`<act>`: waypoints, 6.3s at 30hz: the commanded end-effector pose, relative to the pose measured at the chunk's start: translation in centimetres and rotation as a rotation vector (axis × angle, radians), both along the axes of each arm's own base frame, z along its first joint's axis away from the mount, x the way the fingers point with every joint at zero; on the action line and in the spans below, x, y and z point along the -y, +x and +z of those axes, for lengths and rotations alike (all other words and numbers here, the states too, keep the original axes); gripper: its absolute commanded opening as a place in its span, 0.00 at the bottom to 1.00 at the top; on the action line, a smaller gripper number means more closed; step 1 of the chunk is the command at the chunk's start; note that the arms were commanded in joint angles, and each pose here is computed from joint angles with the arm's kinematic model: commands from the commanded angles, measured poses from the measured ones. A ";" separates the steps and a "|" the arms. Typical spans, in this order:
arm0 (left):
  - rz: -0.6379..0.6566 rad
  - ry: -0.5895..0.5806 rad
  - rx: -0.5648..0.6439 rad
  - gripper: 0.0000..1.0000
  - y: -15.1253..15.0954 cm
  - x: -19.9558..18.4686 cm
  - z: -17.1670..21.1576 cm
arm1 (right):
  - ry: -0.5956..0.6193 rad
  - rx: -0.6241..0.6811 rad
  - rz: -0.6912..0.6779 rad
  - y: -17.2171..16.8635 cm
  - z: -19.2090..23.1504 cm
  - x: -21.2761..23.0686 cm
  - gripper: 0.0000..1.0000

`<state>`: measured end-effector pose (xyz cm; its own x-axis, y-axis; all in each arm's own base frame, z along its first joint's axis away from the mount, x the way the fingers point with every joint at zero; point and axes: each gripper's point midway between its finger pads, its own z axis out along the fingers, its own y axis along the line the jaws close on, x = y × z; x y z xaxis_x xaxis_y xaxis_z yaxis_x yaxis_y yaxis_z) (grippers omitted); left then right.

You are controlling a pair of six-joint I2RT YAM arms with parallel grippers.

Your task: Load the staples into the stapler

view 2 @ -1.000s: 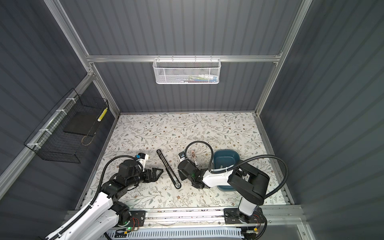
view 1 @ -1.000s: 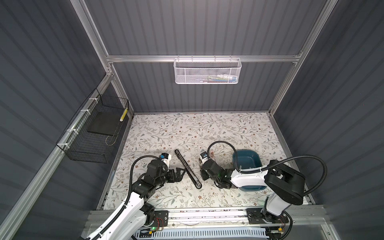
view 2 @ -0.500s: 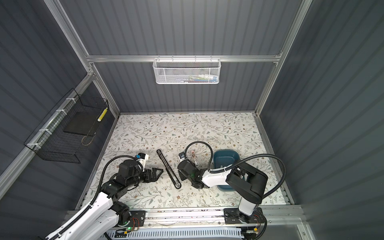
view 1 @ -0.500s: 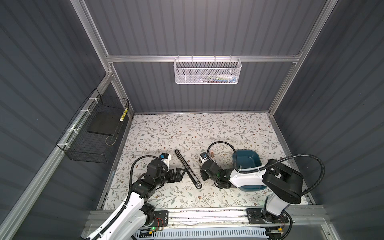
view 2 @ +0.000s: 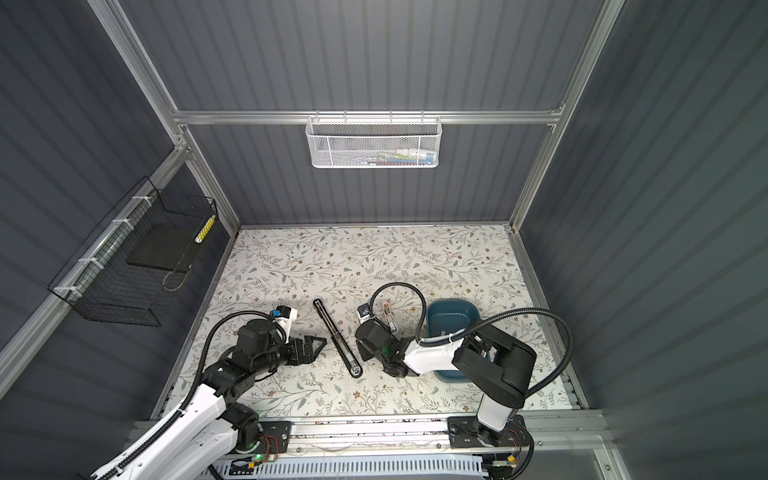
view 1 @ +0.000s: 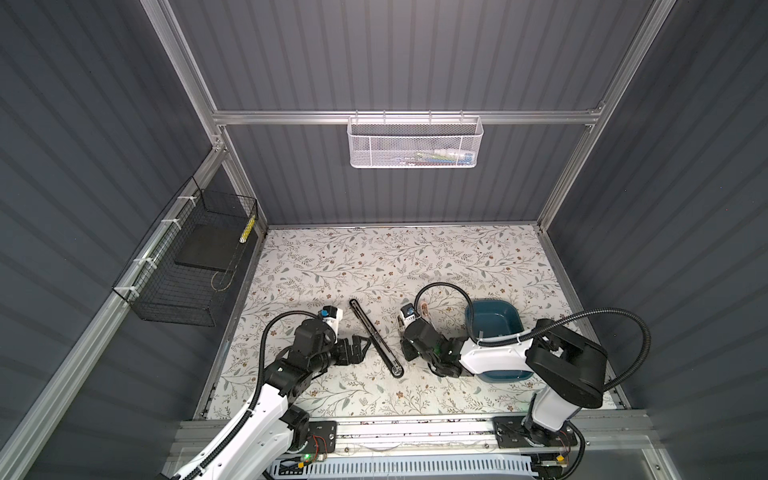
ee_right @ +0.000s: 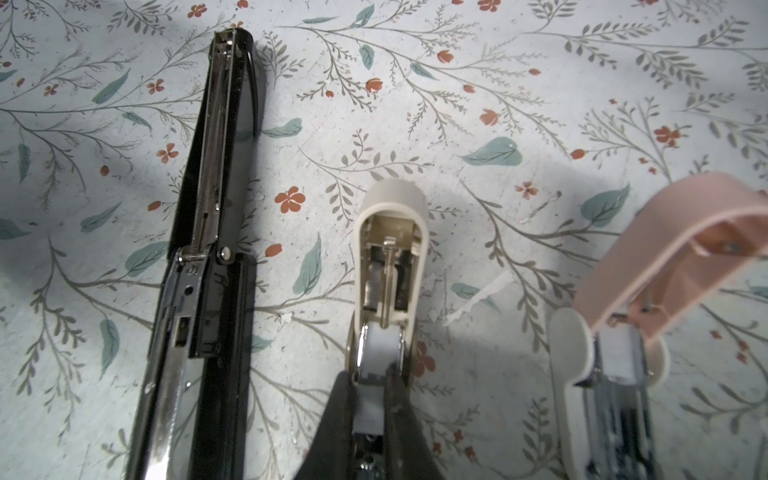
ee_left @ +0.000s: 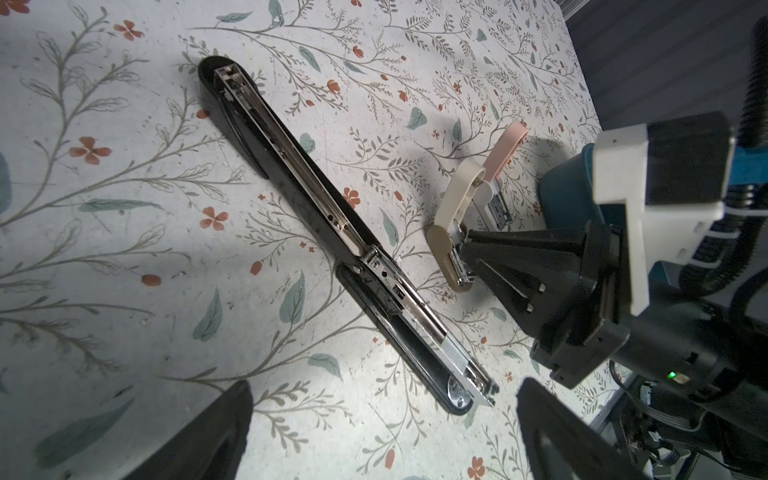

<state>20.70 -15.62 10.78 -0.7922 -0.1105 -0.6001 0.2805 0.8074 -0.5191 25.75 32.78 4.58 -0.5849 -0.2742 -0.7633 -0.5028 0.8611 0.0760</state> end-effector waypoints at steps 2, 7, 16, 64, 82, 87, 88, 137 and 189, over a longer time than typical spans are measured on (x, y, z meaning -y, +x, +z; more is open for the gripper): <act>-0.014 0.008 0.006 0.99 -0.1 0.0 -0.2 | -0.003 0.011 -0.020 0.3 0.6 0.4 0.10; -0.013 0.008 0.007 0.99 -0.1 0.0 -0.2 | -0.009 0.012 -0.030 0.3 0.4 0.6 0.10; -0.011 0.008 0.007 0.99 0.0 0.0 -0.2 | -0.002 0.014 -0.031 0.3 0.6 0.8 0.10; -0.011 0.012 0.002 0.99 0.0 -0.1 -0.3 | 0.001 -0.029 -0.022 0.0 -1.1 0.7 0.09; -0.011 0.011 0.005 0.99 0.0 0.0 -0.2 | -0.010 -0.022 -0.043 0.0 -1.2 1.6 0.09; -0.012 0.011 0.005 0.99 0.0 0.0 -0.2 | -0.005 -0.018 -0.043 0.0 -1.1 1.7 0.09; -0.011 0.011 0.004 0.99 0.0 0.0 -0.2 | -0.006 -0.018 -0.044 0.0 -1.1 1.8 0.09; -0.012 0.011 0.002 0.99 -0.1 0.0 -0.3 | -0.077 -0.148 0.015 -3.5 -1.5 2.0 0.33; 0.022 0.004 0.041 0.99 0.0 -0.6 0.1 | -0.008 -0.202 -0.042 -1.7 0.5 3.3 0.27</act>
<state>20.81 -15.17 11.36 -0.7616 -0.1299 -0.6349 0.2865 0.8113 -0.5096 23.81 29.01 4.46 -0.7437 -0.2473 -0.6211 -0.4300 0.8883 0.1612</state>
